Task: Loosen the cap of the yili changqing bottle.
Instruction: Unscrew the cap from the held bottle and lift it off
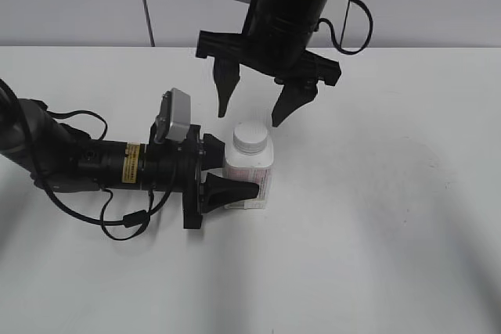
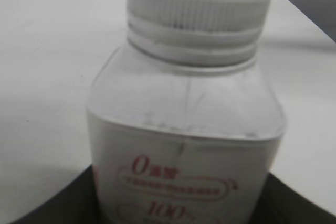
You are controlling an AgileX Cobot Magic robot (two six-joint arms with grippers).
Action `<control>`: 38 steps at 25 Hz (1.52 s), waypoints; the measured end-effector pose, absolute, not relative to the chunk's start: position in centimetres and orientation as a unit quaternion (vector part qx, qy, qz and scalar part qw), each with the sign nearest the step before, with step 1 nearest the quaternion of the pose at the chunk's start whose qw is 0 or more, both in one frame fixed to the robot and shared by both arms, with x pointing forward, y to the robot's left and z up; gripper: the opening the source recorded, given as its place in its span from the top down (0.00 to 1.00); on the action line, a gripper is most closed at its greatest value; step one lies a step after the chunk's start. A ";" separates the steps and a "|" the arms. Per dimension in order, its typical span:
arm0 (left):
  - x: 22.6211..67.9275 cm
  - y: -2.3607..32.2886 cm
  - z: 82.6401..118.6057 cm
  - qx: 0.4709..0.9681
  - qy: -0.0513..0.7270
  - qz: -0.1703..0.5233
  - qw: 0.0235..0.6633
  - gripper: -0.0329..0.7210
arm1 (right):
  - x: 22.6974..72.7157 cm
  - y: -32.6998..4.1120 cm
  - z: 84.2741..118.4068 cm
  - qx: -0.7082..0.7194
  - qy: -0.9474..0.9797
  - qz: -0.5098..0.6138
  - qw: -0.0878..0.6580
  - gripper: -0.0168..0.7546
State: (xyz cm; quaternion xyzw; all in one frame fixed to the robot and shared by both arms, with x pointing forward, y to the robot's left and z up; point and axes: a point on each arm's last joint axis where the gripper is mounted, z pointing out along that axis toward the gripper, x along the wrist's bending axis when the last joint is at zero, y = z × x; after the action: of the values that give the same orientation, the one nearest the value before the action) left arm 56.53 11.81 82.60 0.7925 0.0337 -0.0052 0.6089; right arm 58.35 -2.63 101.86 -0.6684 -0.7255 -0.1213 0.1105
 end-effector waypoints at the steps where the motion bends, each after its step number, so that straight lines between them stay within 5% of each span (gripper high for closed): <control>1: 56.5 11.8 82.6 0.793 0.034 -0.005 0.609 0.44 | 58.3 -2.7 101.7 -0.669 -0.725 -0.119 0.111 0.25; 38: 56.6 11.8 82.6 0.792 0.034 -0.005 0.609 0.44 | 58.7 -2.5 98.9 -0.673 -0.726 -0.085 0.112 0.43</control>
State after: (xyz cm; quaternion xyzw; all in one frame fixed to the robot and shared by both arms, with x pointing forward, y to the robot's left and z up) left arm 56.55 11.81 82.61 0.7924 0.0345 -0.0046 0.6090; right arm 58.71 -2.50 98.95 -0.6730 -0.7261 -0.0849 0.1122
